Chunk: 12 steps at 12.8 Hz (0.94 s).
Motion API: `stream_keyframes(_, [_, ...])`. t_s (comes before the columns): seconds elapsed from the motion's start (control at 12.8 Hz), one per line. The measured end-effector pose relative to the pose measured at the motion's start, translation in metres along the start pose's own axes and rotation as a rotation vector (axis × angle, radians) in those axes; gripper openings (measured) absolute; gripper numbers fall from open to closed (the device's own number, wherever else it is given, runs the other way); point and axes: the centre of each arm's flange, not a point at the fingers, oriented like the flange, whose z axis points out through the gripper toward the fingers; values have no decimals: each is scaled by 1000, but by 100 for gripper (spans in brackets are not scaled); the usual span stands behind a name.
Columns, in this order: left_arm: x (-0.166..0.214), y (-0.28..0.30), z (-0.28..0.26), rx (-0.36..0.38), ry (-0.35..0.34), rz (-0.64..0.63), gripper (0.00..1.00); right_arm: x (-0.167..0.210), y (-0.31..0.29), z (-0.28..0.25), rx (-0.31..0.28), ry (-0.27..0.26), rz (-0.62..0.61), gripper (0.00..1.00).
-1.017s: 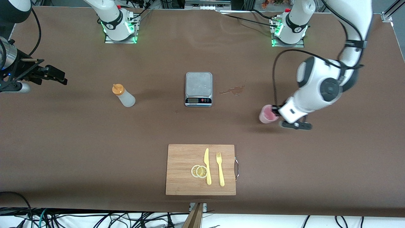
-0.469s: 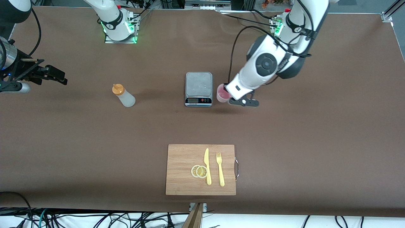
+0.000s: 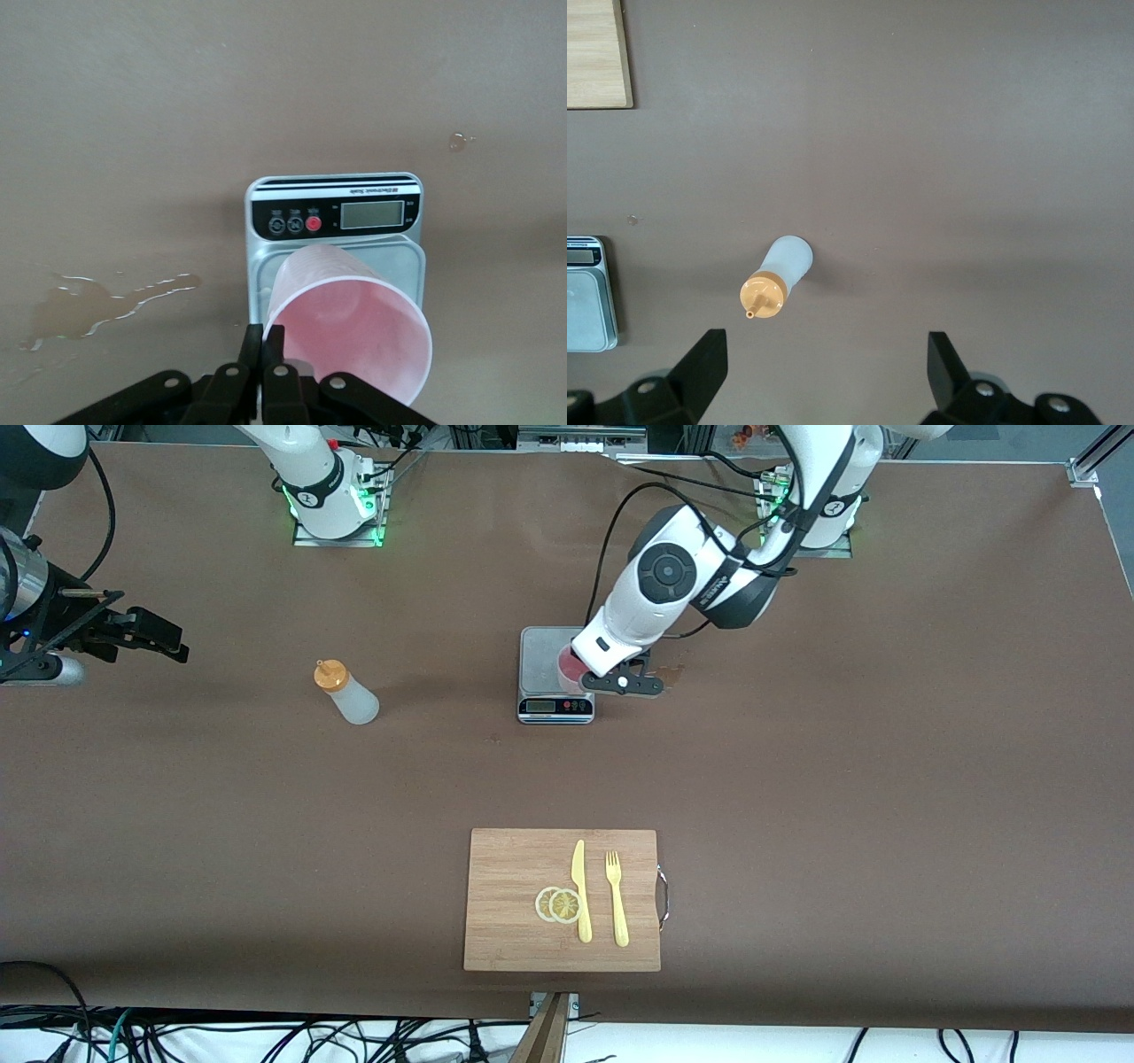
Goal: Add sauce to pink cup with both arms
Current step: 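Carry the pink cup with the left gripper onto the scale, then lower the pink cup onto the scale and open the left gripper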
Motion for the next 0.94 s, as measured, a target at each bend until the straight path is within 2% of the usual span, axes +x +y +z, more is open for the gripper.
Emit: stream_keyframes(0.94, [-22, 21, 35, 24, -29, 20, 3, 0, 0, 0, 0, 0, 0, 100])
